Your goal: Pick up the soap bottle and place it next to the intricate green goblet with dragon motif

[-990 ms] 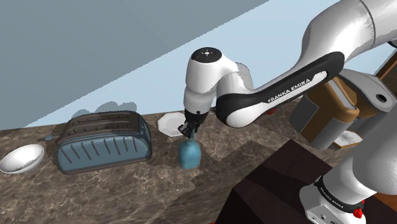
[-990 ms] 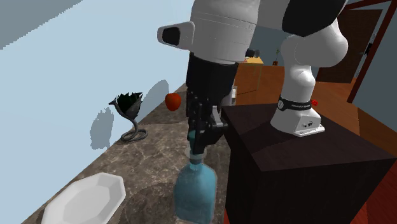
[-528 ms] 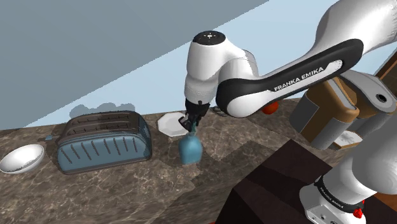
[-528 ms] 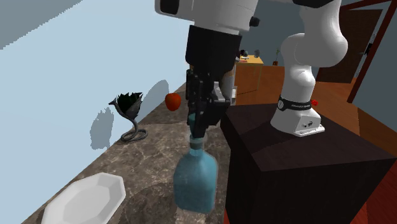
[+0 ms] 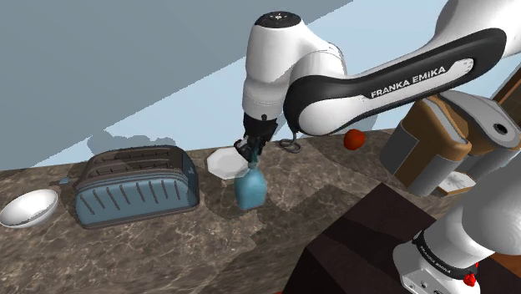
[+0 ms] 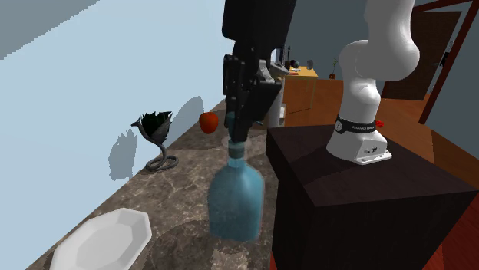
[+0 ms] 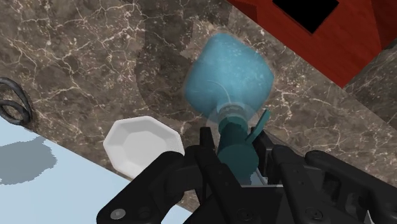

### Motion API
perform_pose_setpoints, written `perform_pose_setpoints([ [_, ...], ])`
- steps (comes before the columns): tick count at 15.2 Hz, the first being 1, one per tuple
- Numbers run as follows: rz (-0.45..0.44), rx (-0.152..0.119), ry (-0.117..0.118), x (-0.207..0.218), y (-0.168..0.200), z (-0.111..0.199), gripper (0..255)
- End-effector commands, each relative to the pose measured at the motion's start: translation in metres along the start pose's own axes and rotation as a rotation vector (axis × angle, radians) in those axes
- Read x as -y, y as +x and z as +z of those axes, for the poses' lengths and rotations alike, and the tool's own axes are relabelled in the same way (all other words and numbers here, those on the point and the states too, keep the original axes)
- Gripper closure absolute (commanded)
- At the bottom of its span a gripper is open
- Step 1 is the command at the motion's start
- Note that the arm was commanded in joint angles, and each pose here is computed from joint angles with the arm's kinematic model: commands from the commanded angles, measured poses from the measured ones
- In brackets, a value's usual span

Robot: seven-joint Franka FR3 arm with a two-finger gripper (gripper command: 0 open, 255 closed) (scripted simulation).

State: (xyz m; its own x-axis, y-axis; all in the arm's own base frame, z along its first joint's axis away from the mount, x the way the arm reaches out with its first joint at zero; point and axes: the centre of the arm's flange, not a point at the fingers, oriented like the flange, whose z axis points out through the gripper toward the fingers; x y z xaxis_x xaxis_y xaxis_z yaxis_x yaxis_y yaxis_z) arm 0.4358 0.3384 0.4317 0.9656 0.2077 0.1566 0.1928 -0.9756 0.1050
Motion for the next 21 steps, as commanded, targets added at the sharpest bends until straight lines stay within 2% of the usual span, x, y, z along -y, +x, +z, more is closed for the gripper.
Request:
perform_pose_setpoints([
  [1,0.0,0.0,0.0,-0.001,0.001,-0.011,255],
  [21,0.0,0.0,0.0,-0.011,0.017,-0.112,255],
])
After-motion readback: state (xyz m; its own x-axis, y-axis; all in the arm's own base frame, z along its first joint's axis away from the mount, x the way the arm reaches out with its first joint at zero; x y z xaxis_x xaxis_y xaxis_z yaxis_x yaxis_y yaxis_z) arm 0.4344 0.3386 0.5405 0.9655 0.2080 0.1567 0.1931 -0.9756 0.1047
